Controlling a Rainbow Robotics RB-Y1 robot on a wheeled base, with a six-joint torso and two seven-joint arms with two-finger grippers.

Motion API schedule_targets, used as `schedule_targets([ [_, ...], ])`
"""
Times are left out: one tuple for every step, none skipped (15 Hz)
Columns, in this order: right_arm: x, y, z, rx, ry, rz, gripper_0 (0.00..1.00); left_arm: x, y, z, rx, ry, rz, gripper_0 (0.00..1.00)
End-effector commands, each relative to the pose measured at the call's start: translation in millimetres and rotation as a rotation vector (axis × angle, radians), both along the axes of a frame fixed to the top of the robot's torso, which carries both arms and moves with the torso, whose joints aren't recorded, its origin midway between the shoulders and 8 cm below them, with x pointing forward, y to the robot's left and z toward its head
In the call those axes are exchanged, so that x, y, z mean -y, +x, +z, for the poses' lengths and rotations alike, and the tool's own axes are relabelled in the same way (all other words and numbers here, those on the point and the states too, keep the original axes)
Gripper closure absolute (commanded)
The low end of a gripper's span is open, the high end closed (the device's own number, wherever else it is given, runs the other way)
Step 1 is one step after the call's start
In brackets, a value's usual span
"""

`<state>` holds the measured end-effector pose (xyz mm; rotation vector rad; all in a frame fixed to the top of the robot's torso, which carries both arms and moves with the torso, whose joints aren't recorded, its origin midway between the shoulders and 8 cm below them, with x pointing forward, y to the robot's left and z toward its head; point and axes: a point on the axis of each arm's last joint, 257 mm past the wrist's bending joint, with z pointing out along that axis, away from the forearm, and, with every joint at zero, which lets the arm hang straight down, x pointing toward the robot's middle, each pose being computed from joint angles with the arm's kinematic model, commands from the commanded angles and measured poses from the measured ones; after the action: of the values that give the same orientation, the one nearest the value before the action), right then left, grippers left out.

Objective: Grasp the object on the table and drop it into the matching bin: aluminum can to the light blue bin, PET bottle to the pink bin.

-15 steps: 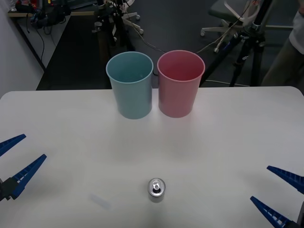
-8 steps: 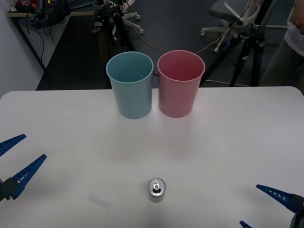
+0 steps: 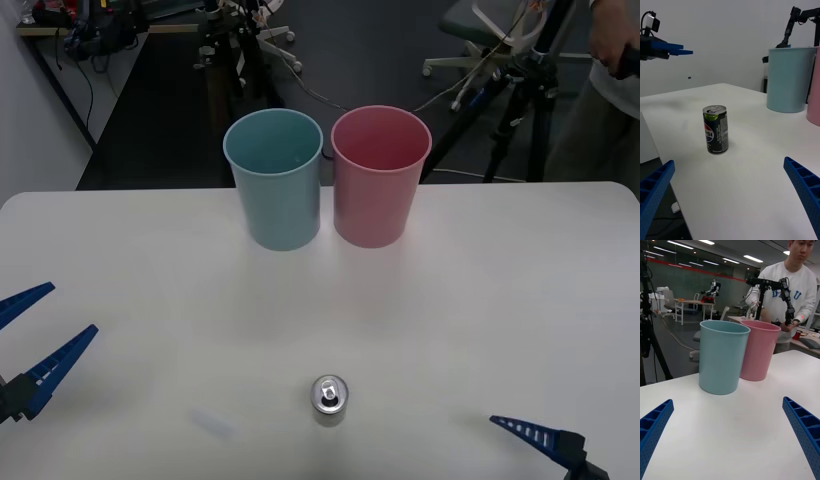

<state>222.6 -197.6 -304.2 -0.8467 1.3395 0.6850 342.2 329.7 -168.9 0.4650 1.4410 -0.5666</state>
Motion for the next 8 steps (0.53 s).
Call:
schedule_targets([
  [-24.1,4.3,-8.9,-0.018,0.007,0.02,0.0,0.0,0.0,0.0,0.0,0.0,0.0,0.0],
  [-34.8,6.5,-12.6,-0.024,0.01,0.024,0.0,0.0,0.0,0.0,0.0,0.0,0.0,0.0],
  [-43.7,9.8,-15.9,-0.03,0.012,0.024,0.0,0.0,0.0,0.0,0.0,0.0,0.0,0.0],
  [-50.5,13.9,-18.3,-0.031,0.011,0.02,0.0,0.0,0.0,0.0,0.0,0.0,0.0,0.0],
  [-57.7,19.9,-19.2,-0.026,0.011,0.011,0.0,0.0,0.0,0.0,0.0,0.0,0.0,0.0],
  [-63.1,24.3,-21.2,-0.023,0.005,0.005,0.0,0.0,0.0,0.0,0.0,0.0,0.0,0.0],
  [-69.1,30.4,-24.3,-0.025,-0.001,-0.007,0.0,0.0,0.0,0.0,0.0,0.0,0.0,0.0],
  [-75.3,35.1,-25.7,-0.024,-0.002,-0.016,0.0,0.0,0.0,0.0,0.0,0.0,0.0,0.0],
])
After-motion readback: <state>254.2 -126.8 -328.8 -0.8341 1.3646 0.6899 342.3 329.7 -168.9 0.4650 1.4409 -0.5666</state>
